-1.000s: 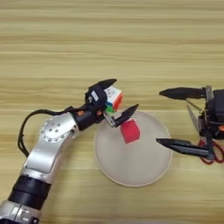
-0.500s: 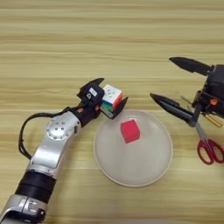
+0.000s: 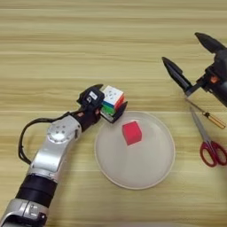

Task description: Move the objects on the table

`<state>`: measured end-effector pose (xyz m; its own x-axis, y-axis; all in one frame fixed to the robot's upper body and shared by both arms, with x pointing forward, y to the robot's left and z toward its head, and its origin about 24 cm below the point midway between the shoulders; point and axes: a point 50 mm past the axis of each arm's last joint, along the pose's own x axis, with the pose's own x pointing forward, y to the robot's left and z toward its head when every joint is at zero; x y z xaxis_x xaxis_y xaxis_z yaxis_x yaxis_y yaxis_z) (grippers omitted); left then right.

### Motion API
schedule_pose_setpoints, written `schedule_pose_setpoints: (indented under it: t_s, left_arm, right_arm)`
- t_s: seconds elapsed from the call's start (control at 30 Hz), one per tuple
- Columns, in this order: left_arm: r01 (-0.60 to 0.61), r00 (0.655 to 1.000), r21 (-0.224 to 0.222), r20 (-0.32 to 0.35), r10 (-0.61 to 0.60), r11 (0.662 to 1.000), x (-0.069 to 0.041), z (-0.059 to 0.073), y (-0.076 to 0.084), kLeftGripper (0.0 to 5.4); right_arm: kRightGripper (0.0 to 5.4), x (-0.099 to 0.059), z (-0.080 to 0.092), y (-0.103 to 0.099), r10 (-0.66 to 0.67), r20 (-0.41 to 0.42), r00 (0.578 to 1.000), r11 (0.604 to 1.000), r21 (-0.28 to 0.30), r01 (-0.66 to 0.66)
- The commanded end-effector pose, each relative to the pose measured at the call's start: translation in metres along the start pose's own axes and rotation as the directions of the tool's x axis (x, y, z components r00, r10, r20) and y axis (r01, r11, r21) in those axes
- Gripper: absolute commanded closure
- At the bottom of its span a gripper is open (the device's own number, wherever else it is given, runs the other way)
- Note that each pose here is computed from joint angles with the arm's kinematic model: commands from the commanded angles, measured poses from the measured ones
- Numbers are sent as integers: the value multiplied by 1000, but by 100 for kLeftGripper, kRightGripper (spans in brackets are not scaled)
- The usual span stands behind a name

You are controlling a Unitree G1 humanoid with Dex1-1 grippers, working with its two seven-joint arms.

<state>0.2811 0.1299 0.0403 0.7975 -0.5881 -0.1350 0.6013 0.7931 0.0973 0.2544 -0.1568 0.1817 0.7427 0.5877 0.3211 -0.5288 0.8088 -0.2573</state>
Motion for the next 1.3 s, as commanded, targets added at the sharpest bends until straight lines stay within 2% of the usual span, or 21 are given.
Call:
schedule_pose_setpoints:
  t_s: [0.03,0.3,0.6,1.3]
  left_arm:
    - [-52,997,-31,-59,50,998,-2,-10,6,2]
    - [-80,992,-48,-97,76,996,-1,-17,9,2]
    - [-81,992,-57,-104,75,995,1,-20,10,2]
    - [-56,996,-39,-78,53,998,1,-16,10,212]
  right_arm:
    - [0,3,7,-7,-55,56,997,998,14,55]
    - [0,3,7,-8,-69,71,995,997,28,67]
    - [0,3,8,-10,-76,78,994,997,27,74]
    - [0,3,3,-12,-85,69,994,996,26,83]
